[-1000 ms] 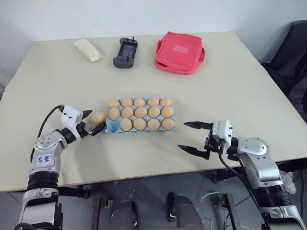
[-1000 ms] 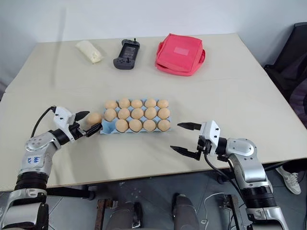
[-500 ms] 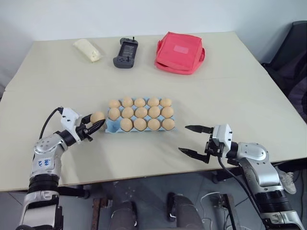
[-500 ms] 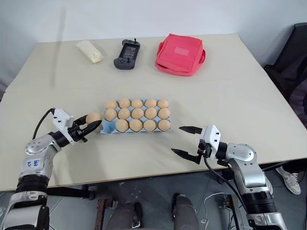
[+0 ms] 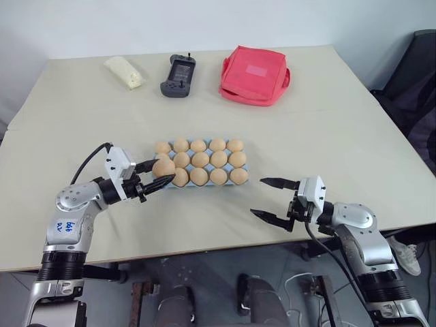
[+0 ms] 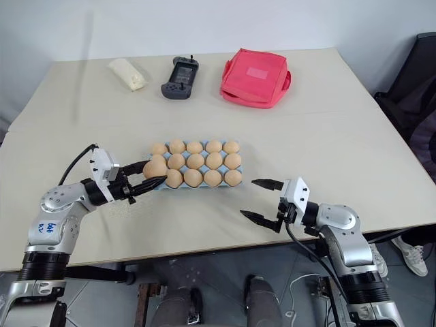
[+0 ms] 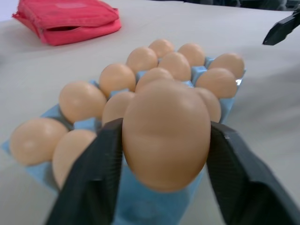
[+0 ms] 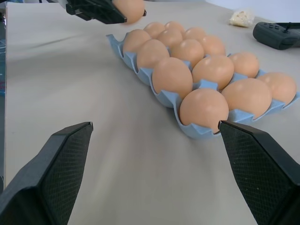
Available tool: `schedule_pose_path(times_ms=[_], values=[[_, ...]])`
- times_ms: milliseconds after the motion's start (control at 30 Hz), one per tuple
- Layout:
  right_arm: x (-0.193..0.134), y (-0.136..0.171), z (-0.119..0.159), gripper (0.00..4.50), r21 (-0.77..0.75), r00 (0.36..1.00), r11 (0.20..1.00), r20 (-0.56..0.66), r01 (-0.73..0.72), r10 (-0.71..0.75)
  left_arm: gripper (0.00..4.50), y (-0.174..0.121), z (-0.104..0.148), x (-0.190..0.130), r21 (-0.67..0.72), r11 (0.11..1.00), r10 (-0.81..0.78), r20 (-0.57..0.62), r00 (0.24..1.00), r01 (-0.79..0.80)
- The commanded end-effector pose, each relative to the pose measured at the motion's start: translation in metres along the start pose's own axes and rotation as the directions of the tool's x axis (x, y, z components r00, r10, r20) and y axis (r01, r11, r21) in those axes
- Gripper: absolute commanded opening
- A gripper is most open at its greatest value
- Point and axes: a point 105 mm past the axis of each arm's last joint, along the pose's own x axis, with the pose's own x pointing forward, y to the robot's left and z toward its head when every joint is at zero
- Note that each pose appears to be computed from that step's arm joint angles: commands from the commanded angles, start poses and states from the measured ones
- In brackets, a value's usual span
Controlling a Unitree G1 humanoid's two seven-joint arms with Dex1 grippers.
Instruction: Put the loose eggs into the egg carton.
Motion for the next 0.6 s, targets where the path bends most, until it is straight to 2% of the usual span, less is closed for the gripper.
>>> schedule_pose_path(times_ms=[33,100,233,400,600], values=[[0.002,-0.001,0.015,4.50,-0.045,0.999,0.999,0.042,0.005,-0.003,3.92,0.014,0.005,-0.010,0.043,0.998,0.051,0.001,0.999,-0.051],[0.001,-0.001,0.015,4.50,-0.045,0.999,0.999,0.041,0.008,-0.006,4.48,0.017,0.004,-0.015,0.046,0.997,0.061,-0.013,0.998,-0.061],[-0.003,-0.003,0.015,4.50,-0.048,0.999,0.998,0.034,0.028,-0.026,4.48,0.024,0.003,-0.033,0.061,0.995,0.081,-0.047,0.996,-0.078],[-0.013,-0.010,0.015,4.50,-0.051,0.999,0.997,0.011,0.050,-0.050,4.48,0.018,-0.012,-0.076,0.113,0.994,0.027,-0.206,0.978,-0.004],[-0.017,-0.016,0.016,4.50,-0.061,0.998,0.996,0.004,0.067,-0.067,4.48,0.020,-0.022,-0.097,0.126,0.991,0.082,-0.258,0.963,-0.050]])
